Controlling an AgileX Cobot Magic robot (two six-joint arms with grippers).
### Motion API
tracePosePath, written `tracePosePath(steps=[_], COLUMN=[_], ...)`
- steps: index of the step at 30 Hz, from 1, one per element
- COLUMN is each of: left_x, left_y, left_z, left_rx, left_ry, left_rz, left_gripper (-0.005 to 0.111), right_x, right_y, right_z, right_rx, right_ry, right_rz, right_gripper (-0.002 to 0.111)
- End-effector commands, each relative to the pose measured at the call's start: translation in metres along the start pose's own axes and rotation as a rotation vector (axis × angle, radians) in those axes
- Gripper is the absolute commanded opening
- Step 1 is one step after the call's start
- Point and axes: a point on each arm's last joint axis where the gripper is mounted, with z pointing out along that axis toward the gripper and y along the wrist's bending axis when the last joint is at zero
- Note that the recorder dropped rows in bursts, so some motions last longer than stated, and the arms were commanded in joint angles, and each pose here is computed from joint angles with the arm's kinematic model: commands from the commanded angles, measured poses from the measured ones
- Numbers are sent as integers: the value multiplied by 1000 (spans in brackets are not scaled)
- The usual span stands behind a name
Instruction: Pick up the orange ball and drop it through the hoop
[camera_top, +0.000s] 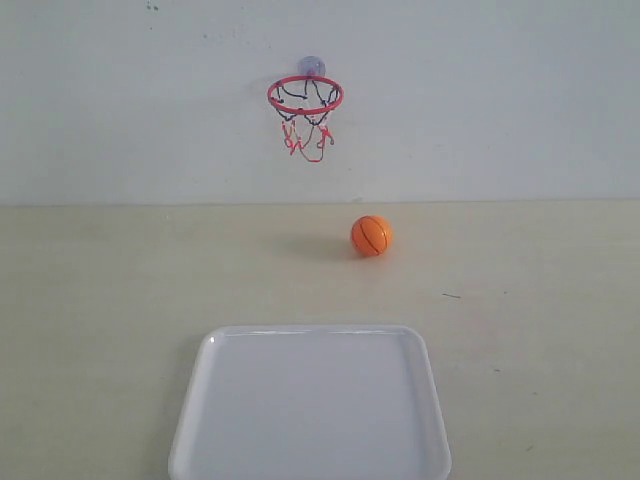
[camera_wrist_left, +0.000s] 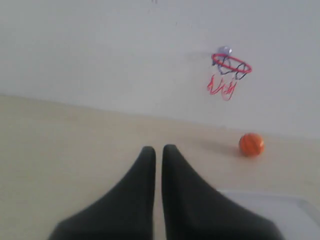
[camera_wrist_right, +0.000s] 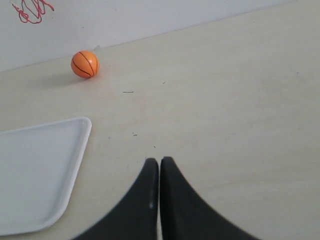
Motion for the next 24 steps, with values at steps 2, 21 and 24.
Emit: tracePosePath(steps=[2, 21, 24], left_x=[13, 24, 24], left_y=[11, 15, 15], left_z=[-1, 0, 0], left_rx=[-113, -130, -130], left_ry=[117, 164, 164], left_rz=[88, 113, 113], left_gripper=[4, 4, 4], right_x=[-1, -1, -1], right_y=[0, 0, 0], right_z=[0, 0, 0], right_rx=[7, 7, 7], right_ry=[-9, -9, -9], right_rz=[-13, -13, -13], right_gripper=[0, 0, 0])
